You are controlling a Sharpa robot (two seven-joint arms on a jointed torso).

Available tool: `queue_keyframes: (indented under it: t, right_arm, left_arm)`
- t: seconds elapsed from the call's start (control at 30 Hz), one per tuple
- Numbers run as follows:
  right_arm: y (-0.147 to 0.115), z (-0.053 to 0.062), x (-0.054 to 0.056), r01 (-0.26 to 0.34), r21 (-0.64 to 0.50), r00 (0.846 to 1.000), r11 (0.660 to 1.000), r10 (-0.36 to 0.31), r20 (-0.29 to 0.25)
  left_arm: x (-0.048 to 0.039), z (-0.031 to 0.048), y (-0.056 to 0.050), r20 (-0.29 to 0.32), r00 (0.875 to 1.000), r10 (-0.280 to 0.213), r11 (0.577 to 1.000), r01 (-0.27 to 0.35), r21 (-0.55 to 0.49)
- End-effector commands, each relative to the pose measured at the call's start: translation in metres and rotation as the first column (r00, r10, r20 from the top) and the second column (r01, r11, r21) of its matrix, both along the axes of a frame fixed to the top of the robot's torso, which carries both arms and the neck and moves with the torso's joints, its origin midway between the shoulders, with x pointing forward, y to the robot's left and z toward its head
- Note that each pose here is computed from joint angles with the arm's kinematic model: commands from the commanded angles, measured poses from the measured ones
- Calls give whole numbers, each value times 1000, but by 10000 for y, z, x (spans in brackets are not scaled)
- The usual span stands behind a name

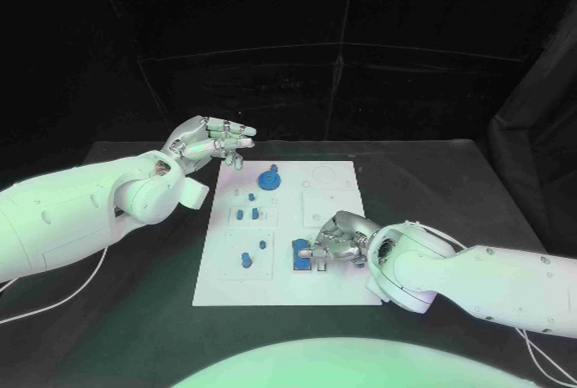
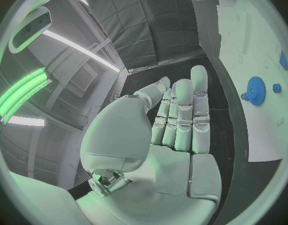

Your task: Assemble the parts on the task board

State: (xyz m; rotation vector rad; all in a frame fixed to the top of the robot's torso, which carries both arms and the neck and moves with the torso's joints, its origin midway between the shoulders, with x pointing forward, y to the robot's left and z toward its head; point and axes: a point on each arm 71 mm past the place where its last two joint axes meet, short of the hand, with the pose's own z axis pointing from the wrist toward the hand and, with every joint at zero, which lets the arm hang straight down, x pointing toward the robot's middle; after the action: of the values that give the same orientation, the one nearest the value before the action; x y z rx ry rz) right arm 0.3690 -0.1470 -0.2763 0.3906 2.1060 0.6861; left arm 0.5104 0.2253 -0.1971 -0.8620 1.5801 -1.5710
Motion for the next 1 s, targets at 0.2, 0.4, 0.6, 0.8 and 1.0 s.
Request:
queue_keyframes:
  t: [0.2, 0.4, 0.6, 0.8, 1.0]
  right_arm:
    - [69, 37, -14, -88, -16, 995, 996, 89, 47]
    - [86, 41, -5, -91, -43, 993, 995, 94, 67]
    - [73, 36, 20, -71, -60, 994, 996, 76, 82]
    - [63, 44, 25, -70, -58, 993, 996, 75, 95]
    - [-29, 106, 0, -78, 19, 989, 997, 75, 131]
  left_arm:
    - [2, 11, -14, 0, 1000, -11, 1000, 11, -10]
    - [5, 10, -13, 0, 1000, -10, 1000, 10, -9]
    - [6, 9, -12, 0, 1000, -10, 1000, 10, -9]
    - [3, 10, -8, -1, 1000, -9, 1000, 9, -8]
    - [1, 10, 1, -2, 1000, -8, 1000, 8, -8]
